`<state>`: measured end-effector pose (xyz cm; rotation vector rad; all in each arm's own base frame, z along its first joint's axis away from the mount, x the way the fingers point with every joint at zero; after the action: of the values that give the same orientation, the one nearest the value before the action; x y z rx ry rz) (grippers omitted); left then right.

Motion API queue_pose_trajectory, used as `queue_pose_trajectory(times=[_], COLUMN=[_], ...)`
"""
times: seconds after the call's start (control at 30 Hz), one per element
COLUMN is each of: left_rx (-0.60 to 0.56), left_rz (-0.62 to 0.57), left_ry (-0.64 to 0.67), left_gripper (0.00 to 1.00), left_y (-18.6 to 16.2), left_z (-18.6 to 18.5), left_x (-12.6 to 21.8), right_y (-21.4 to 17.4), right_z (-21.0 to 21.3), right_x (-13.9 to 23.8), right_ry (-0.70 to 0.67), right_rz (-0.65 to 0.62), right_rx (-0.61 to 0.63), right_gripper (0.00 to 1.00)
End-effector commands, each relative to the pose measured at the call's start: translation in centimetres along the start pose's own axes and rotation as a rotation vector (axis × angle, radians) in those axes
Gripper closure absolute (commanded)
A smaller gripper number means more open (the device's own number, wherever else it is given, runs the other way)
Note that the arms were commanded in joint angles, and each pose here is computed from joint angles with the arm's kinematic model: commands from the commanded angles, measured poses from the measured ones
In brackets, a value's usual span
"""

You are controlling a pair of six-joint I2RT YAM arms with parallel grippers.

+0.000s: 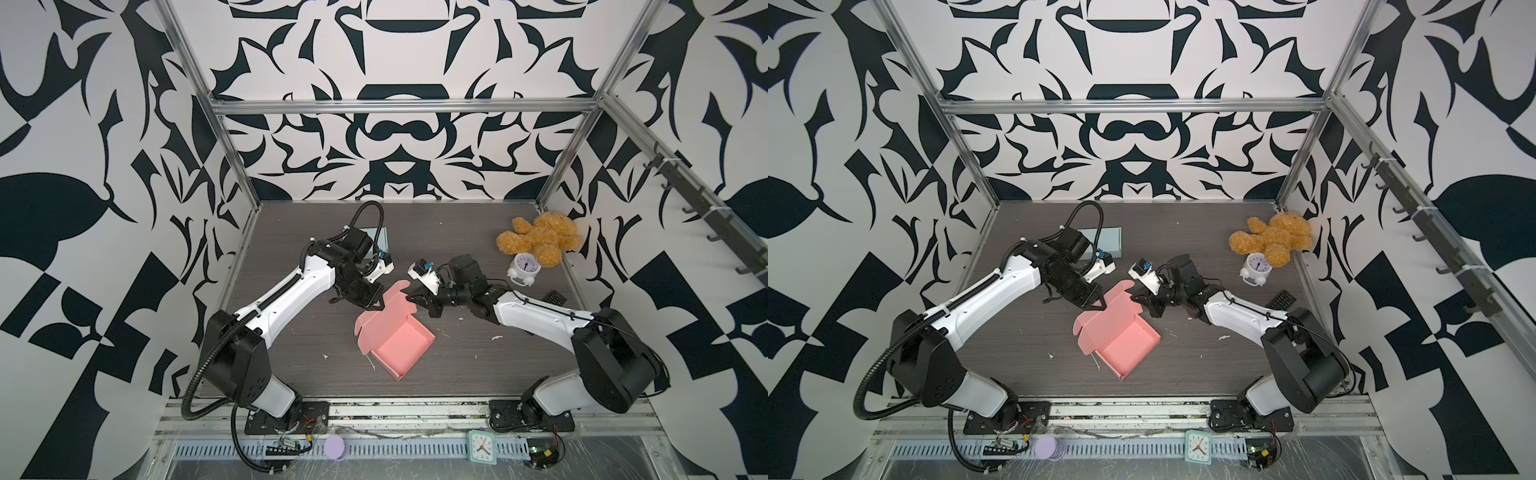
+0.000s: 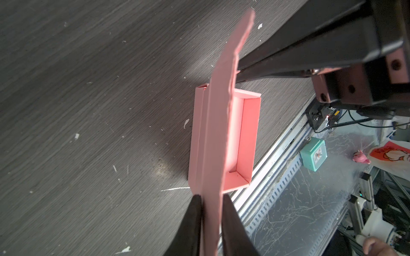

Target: Fold the paper box

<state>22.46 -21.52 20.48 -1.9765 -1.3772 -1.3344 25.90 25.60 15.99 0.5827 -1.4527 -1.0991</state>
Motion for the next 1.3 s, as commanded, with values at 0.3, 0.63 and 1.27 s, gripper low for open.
queue_pose_trajectory(times=[0.3,0.63,1.27], left_rx=[0.066,0.157,0.225], left_rz=[-0.208,-0.326,-0.374], left_ry=[-0.019,-0.038,-0.113], left_gripper=[0.26,0.16,0.44], left_y=[-0.7,-2.3,-2.0], left_z=[1.3,3.1,4.0], left_x=[1.0,0.8,-1.9], right_y=[0.9,0.2,-1.6], right_z=[-0.4,-1.7,-1.4], right_x=[1.6,2.9,5.1], right_ry=[-0.132,-0.306,-0.440], right_rz=[-0.041,-0.012,-0.001], right_rx=[0.010,-0.028,-0.117], right_gripper=[1.00,1.00,1.00])
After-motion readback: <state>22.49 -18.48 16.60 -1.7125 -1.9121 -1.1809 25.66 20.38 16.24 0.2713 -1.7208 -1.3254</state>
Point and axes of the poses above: each gripper's point midway between its finger pads, its own x axis back along the fingers, its own z axis along the line the jaws close on, y = z × x, the point moved 5 cm from there along x, back along the fingers, and after that the axes turned 8 degrees about x, right-handed, at the moved point
